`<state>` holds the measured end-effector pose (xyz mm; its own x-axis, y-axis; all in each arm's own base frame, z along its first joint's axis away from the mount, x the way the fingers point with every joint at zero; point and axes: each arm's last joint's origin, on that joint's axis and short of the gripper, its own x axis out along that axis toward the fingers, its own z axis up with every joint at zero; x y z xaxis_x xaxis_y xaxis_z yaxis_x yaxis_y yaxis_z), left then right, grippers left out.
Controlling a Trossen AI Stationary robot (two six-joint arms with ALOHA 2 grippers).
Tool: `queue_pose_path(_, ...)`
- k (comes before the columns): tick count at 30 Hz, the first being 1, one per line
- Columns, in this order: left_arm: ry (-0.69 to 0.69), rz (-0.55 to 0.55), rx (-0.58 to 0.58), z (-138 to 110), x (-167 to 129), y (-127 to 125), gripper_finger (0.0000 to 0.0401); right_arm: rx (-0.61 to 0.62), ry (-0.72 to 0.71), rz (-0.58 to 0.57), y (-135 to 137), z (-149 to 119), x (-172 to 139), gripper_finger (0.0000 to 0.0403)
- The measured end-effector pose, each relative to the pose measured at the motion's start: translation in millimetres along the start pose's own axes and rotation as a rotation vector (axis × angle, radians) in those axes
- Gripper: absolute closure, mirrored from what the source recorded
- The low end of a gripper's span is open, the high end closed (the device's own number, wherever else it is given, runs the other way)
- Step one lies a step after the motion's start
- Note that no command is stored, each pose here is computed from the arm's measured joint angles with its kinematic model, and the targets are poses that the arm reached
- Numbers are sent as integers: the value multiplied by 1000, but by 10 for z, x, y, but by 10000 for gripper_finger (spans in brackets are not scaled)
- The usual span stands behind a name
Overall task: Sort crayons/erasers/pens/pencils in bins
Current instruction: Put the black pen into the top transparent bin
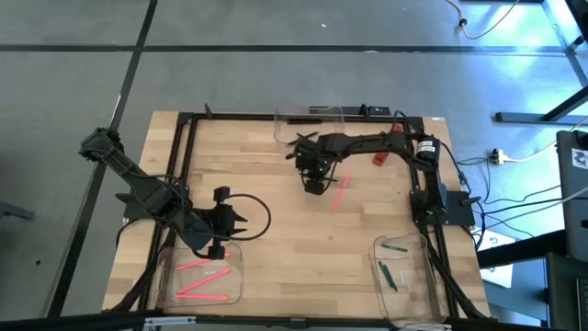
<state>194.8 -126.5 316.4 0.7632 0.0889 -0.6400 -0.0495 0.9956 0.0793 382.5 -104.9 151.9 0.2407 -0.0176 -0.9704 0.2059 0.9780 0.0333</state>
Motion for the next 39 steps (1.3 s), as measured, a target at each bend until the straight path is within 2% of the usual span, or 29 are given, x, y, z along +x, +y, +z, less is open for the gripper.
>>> queue_pose_path(7,1,0,0,0,1,0,306,-10,-16,-2,3,190,-291,361)
queue_pose_path(12,0,0,0,0,0,1,306,-65,-59,-9,8,373,-625,361)
queue_pose_path(18,-1,5,-2,1,2,3,306,-126,-151,-149,-121,585,-1119,361)
queue_pose_path(22,-3,27,-35,17,25,43,306,-149,-205,-194,-306,639,-1296,360)
queue_pose_path(29,-1,75,-93,54,84,153,306,-127,-214,-241,-758,564,-1162,360)
queue_pose_path(32,8,90,-98,57,99,187,306,-101,-260,-219,-931,536,-1066,360)
queue_pose_path(34,8,95,-102,61,105,199,306,-111,-272,-190,-1012,494,-975,360)
queue_pose_path(39,9,102,-108,66,114,218,306,-150,-325,-220,-1142,438,-759,360)
